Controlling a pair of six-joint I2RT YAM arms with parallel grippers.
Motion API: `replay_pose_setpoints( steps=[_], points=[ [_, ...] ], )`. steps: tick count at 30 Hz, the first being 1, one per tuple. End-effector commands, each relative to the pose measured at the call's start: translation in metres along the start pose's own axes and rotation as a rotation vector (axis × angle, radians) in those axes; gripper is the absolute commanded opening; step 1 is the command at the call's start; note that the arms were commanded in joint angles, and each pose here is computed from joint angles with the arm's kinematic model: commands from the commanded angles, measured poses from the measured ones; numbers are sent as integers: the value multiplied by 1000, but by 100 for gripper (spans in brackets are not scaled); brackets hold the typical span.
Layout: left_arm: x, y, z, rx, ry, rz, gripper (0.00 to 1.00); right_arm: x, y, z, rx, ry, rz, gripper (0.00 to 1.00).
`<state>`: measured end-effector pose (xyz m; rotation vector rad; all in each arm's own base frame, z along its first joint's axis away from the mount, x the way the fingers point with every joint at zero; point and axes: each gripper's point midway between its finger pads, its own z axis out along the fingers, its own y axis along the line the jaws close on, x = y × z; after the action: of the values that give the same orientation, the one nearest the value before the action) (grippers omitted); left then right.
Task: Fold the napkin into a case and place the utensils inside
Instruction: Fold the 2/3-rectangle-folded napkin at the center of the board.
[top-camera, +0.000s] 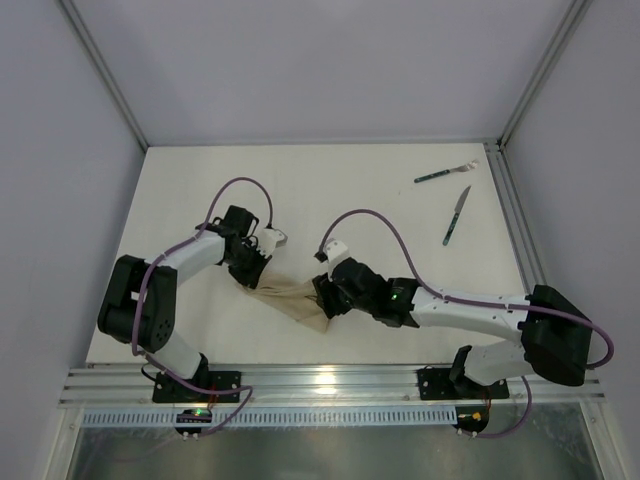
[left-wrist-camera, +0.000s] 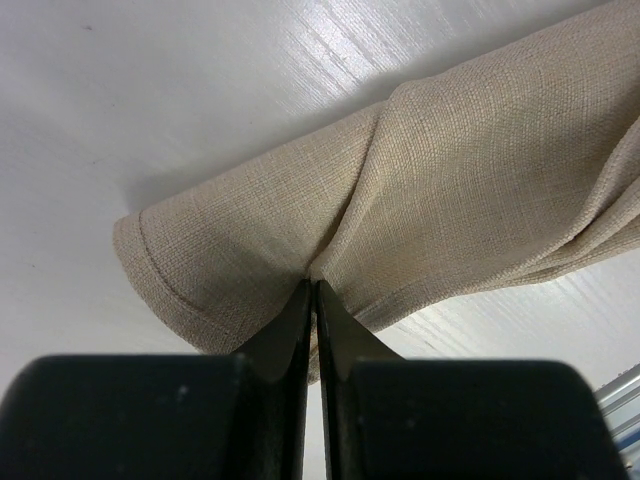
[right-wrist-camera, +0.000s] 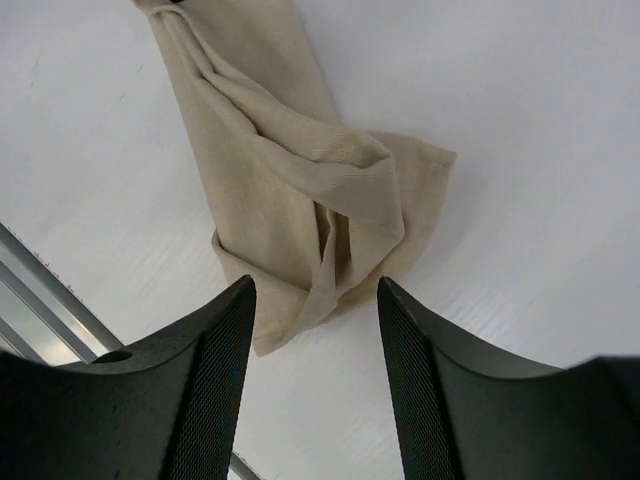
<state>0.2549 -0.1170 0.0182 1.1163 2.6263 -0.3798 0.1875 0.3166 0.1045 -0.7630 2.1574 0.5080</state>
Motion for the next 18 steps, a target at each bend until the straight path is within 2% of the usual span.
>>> replay_pose_setpoints(
  steps=[1,2,4,14,15,18],
  points=[
    [18,-4,11,18,45,5,4,21,9,-1,-113,61,230,55],
    [19,-4,11,19,47,6,5,15,6,3,-127,40,260,55],
    [18,-4,10,18,44,10,4,23,12,6,-179,77,290,54],
    [21,-3,9,8,48,13,4,39,19,22,-251,132,336,44],
    [21,-4,8,10,48,16,4,41,18,24,-245,139,337,42],
    [23,-6,7,11,46,30,4,52,9,31,-211,173,351,27]
  ],
)
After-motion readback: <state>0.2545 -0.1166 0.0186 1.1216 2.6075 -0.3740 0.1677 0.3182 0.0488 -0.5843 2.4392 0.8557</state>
